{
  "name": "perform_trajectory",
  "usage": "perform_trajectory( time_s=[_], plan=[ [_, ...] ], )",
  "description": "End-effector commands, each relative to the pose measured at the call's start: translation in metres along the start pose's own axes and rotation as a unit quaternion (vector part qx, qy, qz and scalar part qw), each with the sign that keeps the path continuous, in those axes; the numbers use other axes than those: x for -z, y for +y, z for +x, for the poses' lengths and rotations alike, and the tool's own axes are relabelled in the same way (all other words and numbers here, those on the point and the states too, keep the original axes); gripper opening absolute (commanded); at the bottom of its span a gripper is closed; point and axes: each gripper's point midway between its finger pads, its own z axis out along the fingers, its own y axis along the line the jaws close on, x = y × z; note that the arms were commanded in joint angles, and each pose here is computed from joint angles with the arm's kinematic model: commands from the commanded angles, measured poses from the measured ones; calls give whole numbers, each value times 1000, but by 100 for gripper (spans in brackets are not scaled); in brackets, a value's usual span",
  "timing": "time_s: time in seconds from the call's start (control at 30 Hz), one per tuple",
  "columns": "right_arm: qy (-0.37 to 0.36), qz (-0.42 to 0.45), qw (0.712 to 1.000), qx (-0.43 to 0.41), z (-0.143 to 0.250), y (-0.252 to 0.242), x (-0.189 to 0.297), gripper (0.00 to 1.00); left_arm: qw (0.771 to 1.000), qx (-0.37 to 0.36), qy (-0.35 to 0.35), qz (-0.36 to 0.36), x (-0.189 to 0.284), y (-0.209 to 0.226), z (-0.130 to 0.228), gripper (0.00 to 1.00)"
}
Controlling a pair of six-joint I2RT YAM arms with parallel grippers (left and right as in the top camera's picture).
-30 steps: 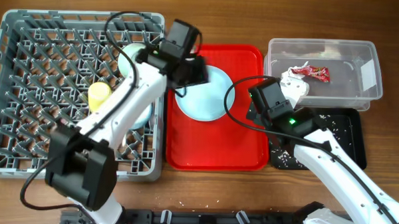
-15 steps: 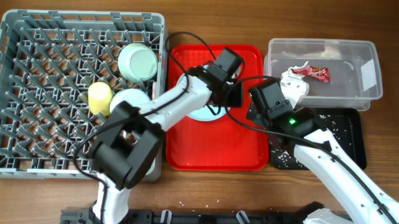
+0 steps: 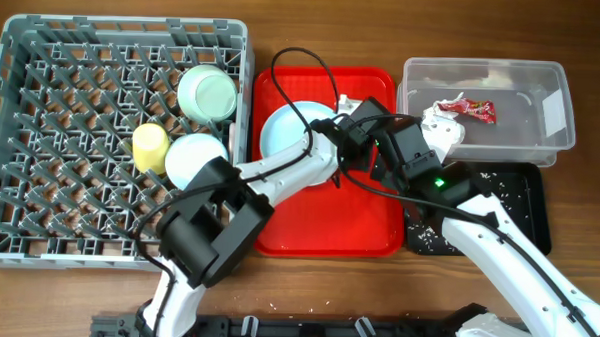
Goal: Sort waste into correct bins and load items into the dishwasher rack
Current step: 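Lift the plate and stand it upright at the rack's back edge, then open the left gripper and pull it back from the plate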
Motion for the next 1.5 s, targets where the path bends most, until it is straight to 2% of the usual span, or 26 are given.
perform_trajectory(
  time_s=[0.0,0.13,0.23,0.33,0.4,0.47,0.67,0.77,1.03,1.07,1.2,1.23,1.27,1.3,1.33,1.4,1.43,1.47],
  plan=[
    [-7,5,1000,-11,-5,-1,0,100,998,34,-27,54,57,6,-49,4],
    [-7,5,1000,-11,-5,-1,0,100,978,47,-45,200,161,-7,-97,4],
    [-7,5,1000,-11,-5,-1,0,100,943,63,-68,319,241,4,-126,4],
    [-7,5,1000,-11,-5,-1,0,100,928,91,-98,347,275,44,-144,4],
    [-7,5,1000,-11,-5,-1,0,100,930,144,-116,318,278,102,-156,4],
    [-7,5,1000,-11,-5,-1,0,100,927,156,-124,318,279,141,-159,4],
    [-7,5,1000,-11,-5,-1,0,100,881,220,-134,397,284,240,-164,4],
    [-7,5,1000,-11,-5,-1,0,100,876,257,-134,385,264,282,-162,4],
    [-7,5,1000,-11,-5,-1,0,100,883,242,-116,384,212,306,-154,4],
    [-7,5,1000,-11,-5,-1,0,100,897,254,-105,346,193,318,-148,4],
    [-7,5,1000,-11,-5,-1,0,100,916,252,-99,297,179,331,-142,5],
    [-7,5,1000,-11,-5,-1,0,100,918,251,-99,291,178,332,-141,20],
    [-7,5,1000,-11,-5,-1,0,100,920,250,-99,285,176,334,-141,28],
    [-7,5,1000,-11,-5,-1,0,100,924,251,-98,273,174,338,-139,47],
    [-7,5,1000,-11,-5,-1,0,100,927,253,-96,260,172,341,-138,61],
    [-7,5,1000,-11,-5,-1,0,100,933,257,-96,233,168,350,-136,73],
    [-7,5,1000,-11,-5,-1,0,100,934,257,-96,229,168,351,-136,75],
    [-7,5,1000,-11,-5,-1,0,100,930,267,-96,232,171,349,-137,84]
  ],
)
